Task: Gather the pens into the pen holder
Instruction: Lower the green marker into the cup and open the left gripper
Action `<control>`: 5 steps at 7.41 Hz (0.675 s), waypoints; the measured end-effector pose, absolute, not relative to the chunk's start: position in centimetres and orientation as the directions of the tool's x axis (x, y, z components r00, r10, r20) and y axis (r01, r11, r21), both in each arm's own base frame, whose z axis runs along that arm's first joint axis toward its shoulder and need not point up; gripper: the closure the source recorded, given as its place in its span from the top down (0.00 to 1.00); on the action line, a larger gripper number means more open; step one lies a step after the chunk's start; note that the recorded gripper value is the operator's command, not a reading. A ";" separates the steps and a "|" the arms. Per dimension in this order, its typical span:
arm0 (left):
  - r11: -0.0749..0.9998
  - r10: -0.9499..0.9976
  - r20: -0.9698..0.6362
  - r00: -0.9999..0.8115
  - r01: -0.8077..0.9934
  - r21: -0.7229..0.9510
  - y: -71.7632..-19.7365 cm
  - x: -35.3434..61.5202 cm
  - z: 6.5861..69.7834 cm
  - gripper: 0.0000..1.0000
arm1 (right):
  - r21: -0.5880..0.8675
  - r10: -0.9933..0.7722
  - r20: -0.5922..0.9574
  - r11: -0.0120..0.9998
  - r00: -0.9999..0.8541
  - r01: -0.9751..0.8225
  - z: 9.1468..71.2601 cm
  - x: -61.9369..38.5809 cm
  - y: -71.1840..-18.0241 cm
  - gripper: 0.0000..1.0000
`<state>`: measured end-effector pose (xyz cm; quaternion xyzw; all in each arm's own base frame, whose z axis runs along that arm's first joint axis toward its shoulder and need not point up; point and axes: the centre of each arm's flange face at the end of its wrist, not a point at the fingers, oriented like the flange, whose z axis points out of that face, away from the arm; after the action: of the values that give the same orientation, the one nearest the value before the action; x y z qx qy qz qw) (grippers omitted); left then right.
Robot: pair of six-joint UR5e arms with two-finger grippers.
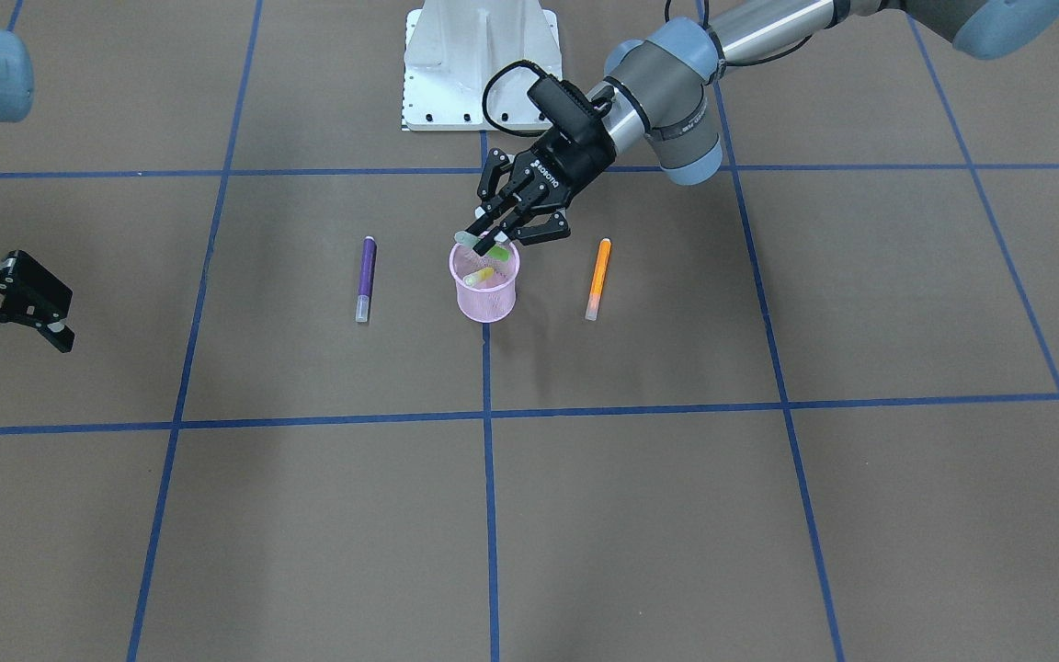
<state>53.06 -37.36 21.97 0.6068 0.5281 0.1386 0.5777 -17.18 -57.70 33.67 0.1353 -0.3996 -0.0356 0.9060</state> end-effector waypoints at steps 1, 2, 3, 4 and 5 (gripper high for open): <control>0.227 0.800 -0.443 0.403 0.481 0.847 -37.2 53.4 21.9 0.49 | 0.273 -0.172 0.714 0.961 0.678 -0.043 33.7 -17.2 -57.7 1.00; 0.226 0.801 -0.444 0.401 0.485 0.845 -37.1 53.5 21.6 0.76 | 0.273 -0.172 0.714 0.961 0.678 -0.043 33.7 -17.2 -57.7 1.00; 0.225 0.802 -0.445 0.398 0.490 0.843 -37.0 53.6 21.2 1.00 | 0.273 -0.172 0.714 0.961 0.678 -0.043 33.7 -17.2 -57.7 1.00; 0.224 0.802 -0.446 0.397 0.493 0.841 -37.0 53.6 21.0 1.00 | 0.273 -0.172 0.714 0.961 0.678 -0.044 33.7 -17.2 -57.7 1.00; 0.223 0.803 -0.447 0.394 0.498 0.838 -37.0 53.5 20.8 0.99 | 0.273 -0.171 0.715 0.961 0.678 -0.044 33.7 -17.2 -57.7 1.00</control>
<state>53.55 -36.98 20.77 0.6090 0.5339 0.1335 0.5712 -17.19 -57.72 33.68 0.1349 -0.3996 -0.0351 0.9060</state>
